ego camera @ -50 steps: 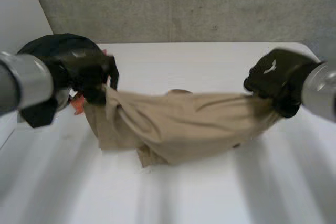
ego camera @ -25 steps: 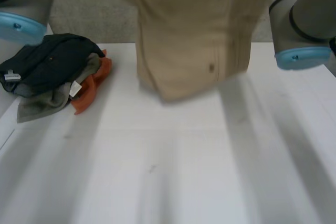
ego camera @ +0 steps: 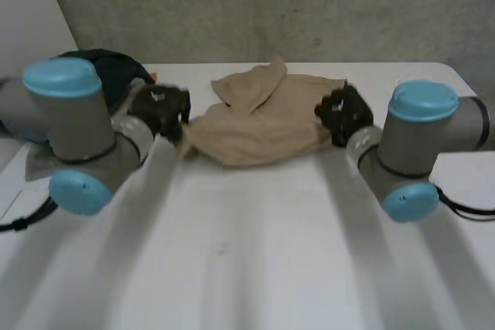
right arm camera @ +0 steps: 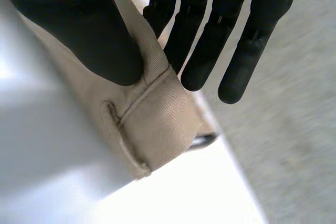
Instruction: Fold the laundry.
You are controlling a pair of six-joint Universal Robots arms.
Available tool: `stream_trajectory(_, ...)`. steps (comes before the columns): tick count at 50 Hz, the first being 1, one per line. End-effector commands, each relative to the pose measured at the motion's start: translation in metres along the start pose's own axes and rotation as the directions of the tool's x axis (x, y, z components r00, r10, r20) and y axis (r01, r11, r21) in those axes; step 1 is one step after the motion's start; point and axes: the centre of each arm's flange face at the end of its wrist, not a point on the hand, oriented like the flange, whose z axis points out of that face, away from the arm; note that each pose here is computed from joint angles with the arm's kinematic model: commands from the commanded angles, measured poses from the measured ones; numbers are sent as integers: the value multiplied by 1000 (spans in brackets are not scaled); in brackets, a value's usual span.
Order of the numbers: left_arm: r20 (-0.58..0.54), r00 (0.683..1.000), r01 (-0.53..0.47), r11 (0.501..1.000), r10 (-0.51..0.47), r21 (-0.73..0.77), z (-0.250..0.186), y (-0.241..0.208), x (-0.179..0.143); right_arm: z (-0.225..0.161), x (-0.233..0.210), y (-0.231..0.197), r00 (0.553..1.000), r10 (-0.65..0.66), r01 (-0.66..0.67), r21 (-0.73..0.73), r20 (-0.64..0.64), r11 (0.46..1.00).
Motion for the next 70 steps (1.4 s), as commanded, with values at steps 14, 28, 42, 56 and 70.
stream_trajectory(14,-307,931,-326,832,199,-450,-149,27,34,-156,-13,-11,861,-100,291,-321,499,901)
stream_trajectory(28,-437,791,-572,771,429,-279,-178,-11,55,-177,-16,-4,850,-107,306,-318,516,897)
stream_trajectory(42,-259,829,-496,865,496,70,-55,-63,41,-167,-28,6,891,-68,223,-301,449,927)
stream_trajectory(56,-295,796,-482,849,528,218,51,-18,58,-157,-39,20,908,-65,199,-290,414,936)
stream_trajectory(70,-220,692,-617,721,688,314,93,29,64,-159,-41,25,909,-63,197,-293,411,936)
